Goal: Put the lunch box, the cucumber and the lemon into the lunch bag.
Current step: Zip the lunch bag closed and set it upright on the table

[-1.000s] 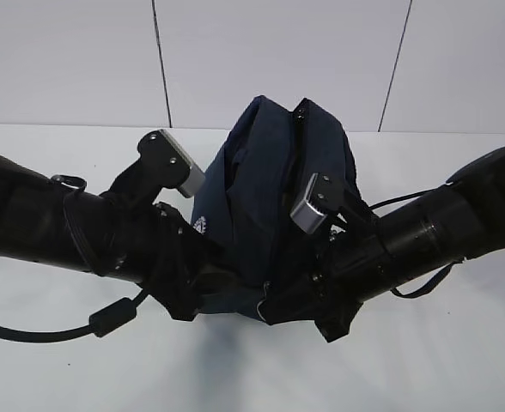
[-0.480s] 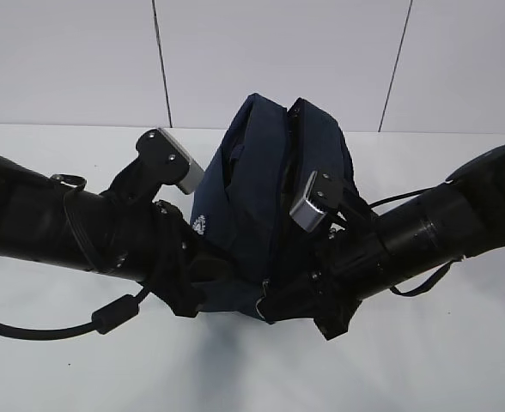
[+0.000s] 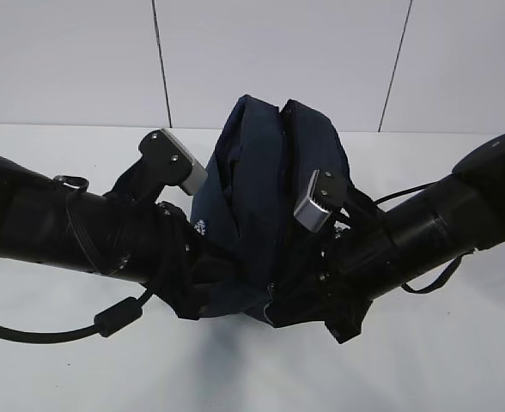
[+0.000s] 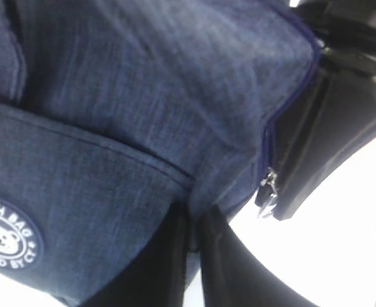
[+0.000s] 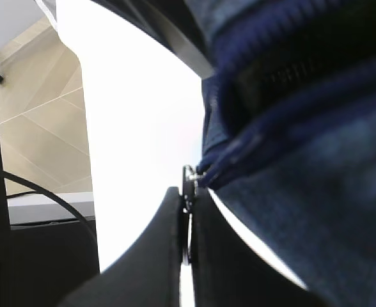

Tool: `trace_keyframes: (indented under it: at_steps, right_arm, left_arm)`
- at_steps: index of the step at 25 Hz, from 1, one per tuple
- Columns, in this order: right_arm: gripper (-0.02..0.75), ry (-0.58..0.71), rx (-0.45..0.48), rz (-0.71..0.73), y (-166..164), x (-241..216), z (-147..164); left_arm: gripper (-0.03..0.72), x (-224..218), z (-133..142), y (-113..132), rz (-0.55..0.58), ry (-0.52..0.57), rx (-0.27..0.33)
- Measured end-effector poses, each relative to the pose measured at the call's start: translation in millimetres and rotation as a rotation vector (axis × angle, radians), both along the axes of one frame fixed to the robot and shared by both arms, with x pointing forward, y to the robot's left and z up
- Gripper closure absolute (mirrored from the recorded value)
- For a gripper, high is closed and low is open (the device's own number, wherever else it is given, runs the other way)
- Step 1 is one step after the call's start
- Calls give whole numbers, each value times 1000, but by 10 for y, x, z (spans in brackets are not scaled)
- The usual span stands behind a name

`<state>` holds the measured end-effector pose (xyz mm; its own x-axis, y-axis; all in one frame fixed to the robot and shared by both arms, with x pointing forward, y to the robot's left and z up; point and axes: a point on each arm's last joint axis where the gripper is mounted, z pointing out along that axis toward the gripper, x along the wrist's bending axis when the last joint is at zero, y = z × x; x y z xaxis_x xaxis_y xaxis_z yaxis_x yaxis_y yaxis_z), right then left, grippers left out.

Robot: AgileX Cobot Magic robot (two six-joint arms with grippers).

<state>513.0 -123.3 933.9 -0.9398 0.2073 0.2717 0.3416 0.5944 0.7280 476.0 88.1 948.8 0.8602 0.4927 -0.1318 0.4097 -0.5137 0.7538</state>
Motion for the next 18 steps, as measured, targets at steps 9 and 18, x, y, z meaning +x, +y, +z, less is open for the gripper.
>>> trace_keyframes:
  at_steps: [9,18]
  right_arm:
    - [717,17,-16,5,-17,-37,63]
    - [717,29,-41,13,-31,-46,50]
  left_arm:
    - [680,-9,4,-11,-5,6,-9]
    - [682,-13,6,-14,-9,8,-13]
